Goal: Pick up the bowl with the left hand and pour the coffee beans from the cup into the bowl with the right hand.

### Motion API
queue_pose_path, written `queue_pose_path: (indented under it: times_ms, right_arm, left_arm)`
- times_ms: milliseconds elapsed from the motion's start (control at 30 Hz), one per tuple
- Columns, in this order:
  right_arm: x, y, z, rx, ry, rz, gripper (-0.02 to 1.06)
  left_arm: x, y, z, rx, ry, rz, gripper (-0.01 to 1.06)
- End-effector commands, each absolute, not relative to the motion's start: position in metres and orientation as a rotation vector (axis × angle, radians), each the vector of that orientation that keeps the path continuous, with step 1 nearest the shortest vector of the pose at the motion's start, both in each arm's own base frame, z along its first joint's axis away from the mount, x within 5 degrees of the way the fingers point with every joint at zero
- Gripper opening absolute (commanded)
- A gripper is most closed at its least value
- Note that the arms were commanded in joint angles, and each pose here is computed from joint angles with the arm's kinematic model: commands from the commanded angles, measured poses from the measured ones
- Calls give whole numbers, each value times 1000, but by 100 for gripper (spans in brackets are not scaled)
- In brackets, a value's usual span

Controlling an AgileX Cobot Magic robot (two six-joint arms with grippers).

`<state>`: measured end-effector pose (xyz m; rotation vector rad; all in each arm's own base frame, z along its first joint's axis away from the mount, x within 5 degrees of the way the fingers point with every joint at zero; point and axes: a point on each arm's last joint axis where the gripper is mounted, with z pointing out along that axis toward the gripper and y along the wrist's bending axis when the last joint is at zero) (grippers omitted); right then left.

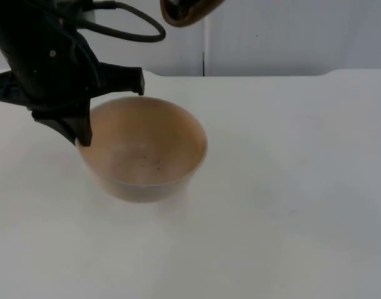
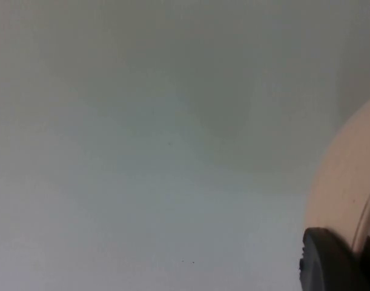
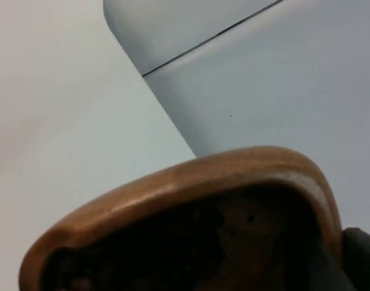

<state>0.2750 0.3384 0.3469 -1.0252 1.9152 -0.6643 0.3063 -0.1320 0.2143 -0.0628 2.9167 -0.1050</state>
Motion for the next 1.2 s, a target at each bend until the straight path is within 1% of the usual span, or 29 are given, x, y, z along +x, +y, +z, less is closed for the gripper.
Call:
queue_pose_path:
  times_ms: [0,333,500,600,767,833,867,933,1167]
  right_arm:
    - [272,338,355,-1031,1881,-673,0]
    - [272,338,356,-1093,1849,-716,0]
    - [273,338,356,-1092,1843,-723,0]
    - [271,340,359,-1088,1807,-749,0]
    - [265,346,358,-1111,1781,-753,0]
    - [267,347,353,-1111,1759,-820,0]
    - [267,347,353,-1111,1759,-820,0]
    - [267,354,346,-1128,1724,-873,0]
    - [257,367,340,-1165,1651,-912,0]
  left_arm:
    - [306,-135,218,-74,2900,-135,0]
    - [306,-135,218,-79,2901,-144,0]
    - [306,-135,218,-81,2901,-146,0]
    - [306,-136,218,-84,2902,-151,0]
    - [306,-136,218,-86,2901,-154,0]
    - [306,-136,218,-86,2901,-154,0]
    - [306,-136,218,-86,2901,-154,0]
    - [306,-136,218,-86,2901,-154,0]
    - [306,-136,218,-88,2902,-157,0]
